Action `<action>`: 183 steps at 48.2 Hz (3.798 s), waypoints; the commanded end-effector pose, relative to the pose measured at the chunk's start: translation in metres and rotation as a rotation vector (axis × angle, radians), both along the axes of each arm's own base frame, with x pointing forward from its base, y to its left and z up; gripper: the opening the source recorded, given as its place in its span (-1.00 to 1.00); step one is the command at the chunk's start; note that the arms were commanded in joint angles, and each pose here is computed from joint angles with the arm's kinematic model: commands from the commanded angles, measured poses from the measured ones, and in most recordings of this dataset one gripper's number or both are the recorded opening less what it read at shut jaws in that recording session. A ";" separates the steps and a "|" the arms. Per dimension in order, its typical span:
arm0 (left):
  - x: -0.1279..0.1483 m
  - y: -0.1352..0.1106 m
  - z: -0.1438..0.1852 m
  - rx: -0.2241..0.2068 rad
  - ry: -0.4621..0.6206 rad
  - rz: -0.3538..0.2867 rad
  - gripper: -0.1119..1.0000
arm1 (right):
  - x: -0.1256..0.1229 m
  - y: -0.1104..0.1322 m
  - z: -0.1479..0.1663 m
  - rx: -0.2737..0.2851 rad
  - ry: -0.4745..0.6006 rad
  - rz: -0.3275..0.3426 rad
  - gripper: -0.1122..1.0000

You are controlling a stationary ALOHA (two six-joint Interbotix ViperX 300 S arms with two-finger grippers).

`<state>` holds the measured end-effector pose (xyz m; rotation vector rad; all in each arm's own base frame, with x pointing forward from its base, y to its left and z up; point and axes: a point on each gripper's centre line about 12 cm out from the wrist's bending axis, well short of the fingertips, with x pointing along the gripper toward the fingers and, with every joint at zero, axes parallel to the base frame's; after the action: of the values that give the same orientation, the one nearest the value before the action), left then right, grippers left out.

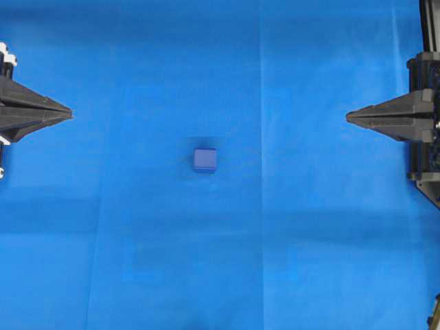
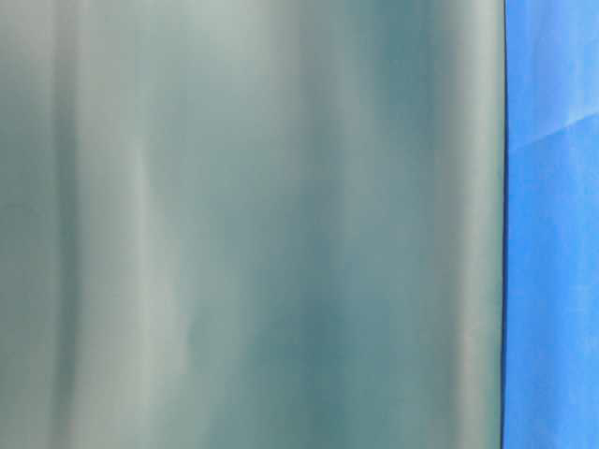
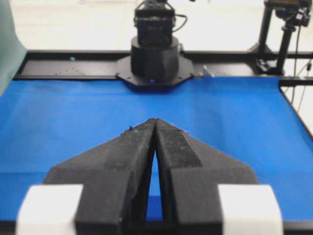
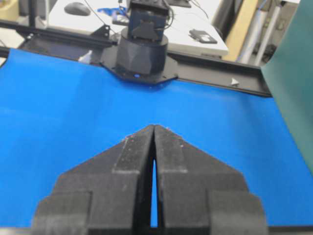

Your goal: Handover the blue block to the right arm after grasping it with the left arm, then place it in the designated position.

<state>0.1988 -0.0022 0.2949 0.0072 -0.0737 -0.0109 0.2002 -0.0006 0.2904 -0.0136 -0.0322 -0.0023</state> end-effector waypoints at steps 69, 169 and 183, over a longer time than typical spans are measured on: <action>0.155 0.001 0.017 0.005 0.066 0.006 0.85 | 0.005 -0.006 0.011 0.041 -0.024 -0.030 0.92; 0.228 -0.006 -0.007 -0.073 0.976 0.037 0.85 | 0.007 -0.006 0.007 0.040 0.004 -0.030 0.92; 0.228 -0.006 -0.007 -0.073 0.977 0.037 0.85 | 0.007 -0.006 0.007 0.040 0.005 -0.030 0.92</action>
<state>0.4249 -0.0092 0.2724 -0.0708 0.9433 0.0265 0.2046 -0.0064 0.2871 0.0229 -0.0034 -0.0313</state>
